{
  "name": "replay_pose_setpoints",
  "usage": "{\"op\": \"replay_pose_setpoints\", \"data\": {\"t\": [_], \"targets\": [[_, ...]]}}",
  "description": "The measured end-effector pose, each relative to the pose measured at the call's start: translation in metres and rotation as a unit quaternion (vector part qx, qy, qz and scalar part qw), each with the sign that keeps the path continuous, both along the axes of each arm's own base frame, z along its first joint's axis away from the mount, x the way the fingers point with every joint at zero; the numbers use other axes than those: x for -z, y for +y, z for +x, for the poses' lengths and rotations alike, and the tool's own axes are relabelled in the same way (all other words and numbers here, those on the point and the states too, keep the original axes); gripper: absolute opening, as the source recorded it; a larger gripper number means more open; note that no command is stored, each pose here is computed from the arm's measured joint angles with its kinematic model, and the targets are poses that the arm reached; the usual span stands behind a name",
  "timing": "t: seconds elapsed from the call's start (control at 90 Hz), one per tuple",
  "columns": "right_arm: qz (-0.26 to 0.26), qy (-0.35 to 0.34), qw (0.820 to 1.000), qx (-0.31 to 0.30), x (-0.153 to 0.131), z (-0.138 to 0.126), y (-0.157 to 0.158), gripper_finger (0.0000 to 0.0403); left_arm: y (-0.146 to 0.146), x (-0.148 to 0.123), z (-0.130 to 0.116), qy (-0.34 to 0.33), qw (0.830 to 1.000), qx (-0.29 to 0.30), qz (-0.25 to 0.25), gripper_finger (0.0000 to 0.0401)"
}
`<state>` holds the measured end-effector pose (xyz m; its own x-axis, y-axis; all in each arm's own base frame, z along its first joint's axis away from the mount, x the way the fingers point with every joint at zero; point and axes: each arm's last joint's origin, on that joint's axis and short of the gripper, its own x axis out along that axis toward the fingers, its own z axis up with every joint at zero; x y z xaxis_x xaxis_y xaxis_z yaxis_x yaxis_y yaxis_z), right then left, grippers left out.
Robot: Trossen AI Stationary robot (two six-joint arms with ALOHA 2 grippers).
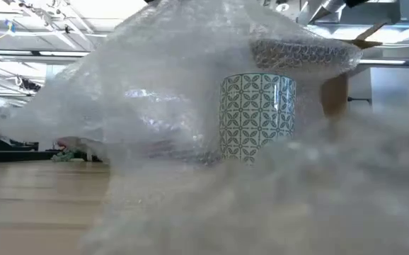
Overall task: Wrap mug
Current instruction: Wrap the blue patterned mug with the transparent bubble wrap
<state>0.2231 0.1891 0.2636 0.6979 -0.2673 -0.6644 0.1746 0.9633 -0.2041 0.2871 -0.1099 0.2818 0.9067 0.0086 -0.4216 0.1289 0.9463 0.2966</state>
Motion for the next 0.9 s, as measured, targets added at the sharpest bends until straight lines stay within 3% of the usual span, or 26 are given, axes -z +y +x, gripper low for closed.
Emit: {"op": "replay_pose_setpoints", "data": {"t": [0.278, 0.567, 0.733, 0.9], "targets": [[0.004, -0.058, 0.996, 0.07, -0.013, -0.016, -0.043, 0.019, -0.01, 0.0, -0.004, 0.002, 1.0, 0.018, 0.001, 0.0], [0.056, -0.081, 0.993, 0.063, 0.011, -0.006, -0.074, 0.0261, -0.011, 0.0, -0.005, 0.003, 1.0, 0.021, 0.003, 0.0], [0.095, -0.097, 0.99, 0.025, 0.023, 0.006, -0.087, 0.0269, -0.011, 0.0, -0.005, 0.002, 1.0, 0.022, 0.005, 0.0], [0.135, -0.135, 0.979, -0.072, 0.022, 0.019, -0.09, 0.0257, -0.011, 0.0, -0.005, 0.001, 1.0, 0.017, 0.002, 0.0]]}}
